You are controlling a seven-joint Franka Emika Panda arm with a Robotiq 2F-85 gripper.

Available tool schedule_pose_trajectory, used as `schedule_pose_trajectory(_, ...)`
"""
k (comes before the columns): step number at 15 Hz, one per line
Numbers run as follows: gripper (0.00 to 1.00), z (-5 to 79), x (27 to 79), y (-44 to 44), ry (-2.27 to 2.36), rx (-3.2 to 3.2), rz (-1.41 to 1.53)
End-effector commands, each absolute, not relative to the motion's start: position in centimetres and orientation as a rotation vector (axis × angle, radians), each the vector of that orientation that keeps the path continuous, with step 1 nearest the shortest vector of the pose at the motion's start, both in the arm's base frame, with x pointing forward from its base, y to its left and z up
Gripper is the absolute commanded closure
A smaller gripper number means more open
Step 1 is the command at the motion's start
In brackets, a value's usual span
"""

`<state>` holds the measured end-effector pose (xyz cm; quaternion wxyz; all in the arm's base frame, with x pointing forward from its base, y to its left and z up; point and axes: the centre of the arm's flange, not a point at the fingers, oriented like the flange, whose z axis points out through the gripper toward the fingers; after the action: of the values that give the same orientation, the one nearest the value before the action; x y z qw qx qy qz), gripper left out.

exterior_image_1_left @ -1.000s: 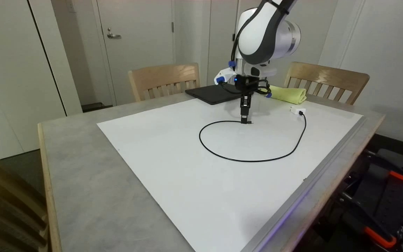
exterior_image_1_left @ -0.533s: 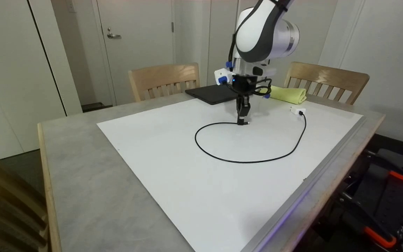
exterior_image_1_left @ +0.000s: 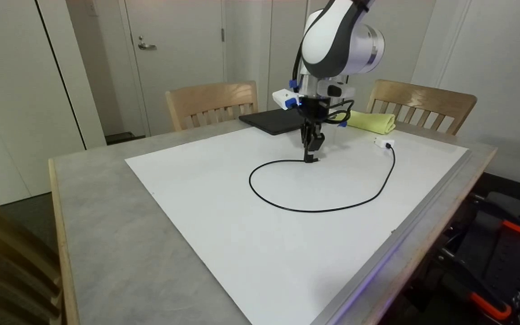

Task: Unwind the phone charger

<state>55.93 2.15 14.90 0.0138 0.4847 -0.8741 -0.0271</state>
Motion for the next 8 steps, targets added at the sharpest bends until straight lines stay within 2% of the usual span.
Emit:
schedule_pose_trajectory(1, 0.99, 14.8, 55.9, 2.4, -2.692, 1.595, -0.101)
schedule_pose_trajectory(3, 0.99, 15.0, 56.4, 3.4, -2.617, 1.774, -0.186)
schedule_pose_trajectory(8, 0.99, 15.8, 57.9, 7.9, -2.373, 2.164, -0.179)
